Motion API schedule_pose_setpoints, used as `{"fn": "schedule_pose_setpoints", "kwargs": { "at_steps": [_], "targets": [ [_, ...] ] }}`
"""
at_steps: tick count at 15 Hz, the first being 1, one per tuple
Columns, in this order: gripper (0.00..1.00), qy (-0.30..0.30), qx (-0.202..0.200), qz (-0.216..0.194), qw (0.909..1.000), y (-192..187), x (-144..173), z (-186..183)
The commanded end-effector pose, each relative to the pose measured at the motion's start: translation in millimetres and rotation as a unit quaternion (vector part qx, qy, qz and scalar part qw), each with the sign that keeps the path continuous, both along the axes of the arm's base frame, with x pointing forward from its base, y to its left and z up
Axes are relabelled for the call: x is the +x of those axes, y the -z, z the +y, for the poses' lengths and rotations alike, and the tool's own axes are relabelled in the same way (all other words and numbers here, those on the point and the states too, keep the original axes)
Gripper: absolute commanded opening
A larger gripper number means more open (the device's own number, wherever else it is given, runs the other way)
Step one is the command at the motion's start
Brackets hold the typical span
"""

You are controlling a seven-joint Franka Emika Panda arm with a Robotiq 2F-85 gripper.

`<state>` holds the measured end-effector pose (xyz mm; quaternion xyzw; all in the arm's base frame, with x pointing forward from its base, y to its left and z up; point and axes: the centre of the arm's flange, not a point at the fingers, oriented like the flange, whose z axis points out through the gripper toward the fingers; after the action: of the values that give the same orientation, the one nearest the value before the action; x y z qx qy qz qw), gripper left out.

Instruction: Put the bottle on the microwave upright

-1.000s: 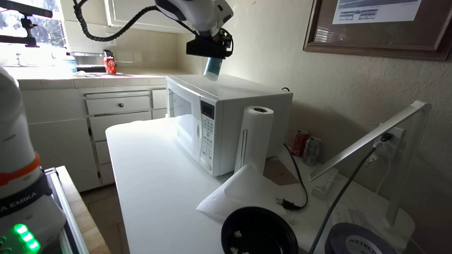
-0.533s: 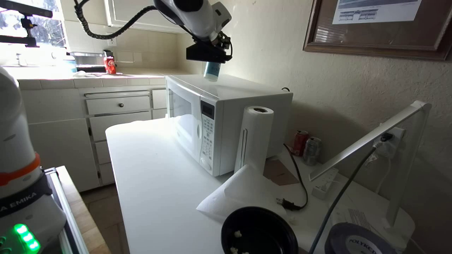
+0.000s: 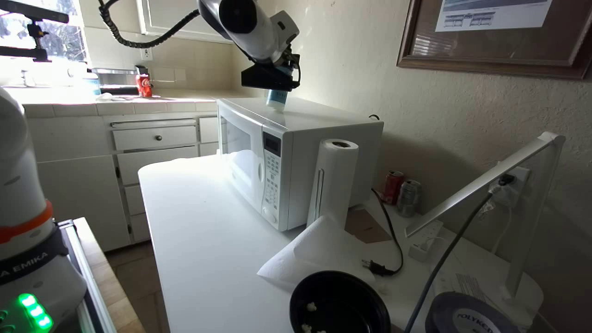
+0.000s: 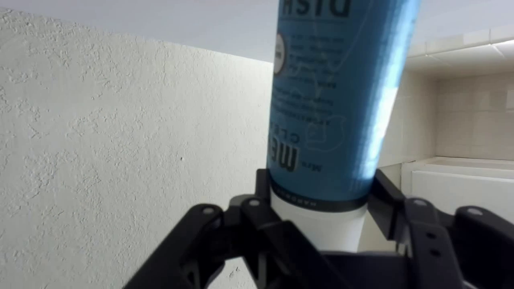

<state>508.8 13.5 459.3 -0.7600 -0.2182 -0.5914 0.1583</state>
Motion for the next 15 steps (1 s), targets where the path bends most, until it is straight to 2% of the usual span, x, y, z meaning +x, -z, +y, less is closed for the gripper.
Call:
{"fn": "schedule_pose_setpoints", "kwargs": {
  "at_steps": [1, 6, 11, 12, 13, 15],
  "targets": [
    [0.35, 0.005, 0.004, -0.035, 0.9994, 16.7, -10.8, 1.8],
    [0.35, 0.019, 0.015, -0.050, 0.9985, 23.6, -16.9, 0.0],
    [0.35, 0.020, 0.009, -0.058, 0.9981, 23.8, -20.5, -3.9],
    [0.46, 0.019, 0.008, -0.059, 0.9981, 23.7, -21.0, -4.7],
    [0.85, 0.018, 0.007, -0.060, 0.9980, 23.4, -21.6, -5.0],
    [0.85, 0.016, 0.004, -0.064, 0.9978, 21.7, -23.0, -6.0]
  ]
}}
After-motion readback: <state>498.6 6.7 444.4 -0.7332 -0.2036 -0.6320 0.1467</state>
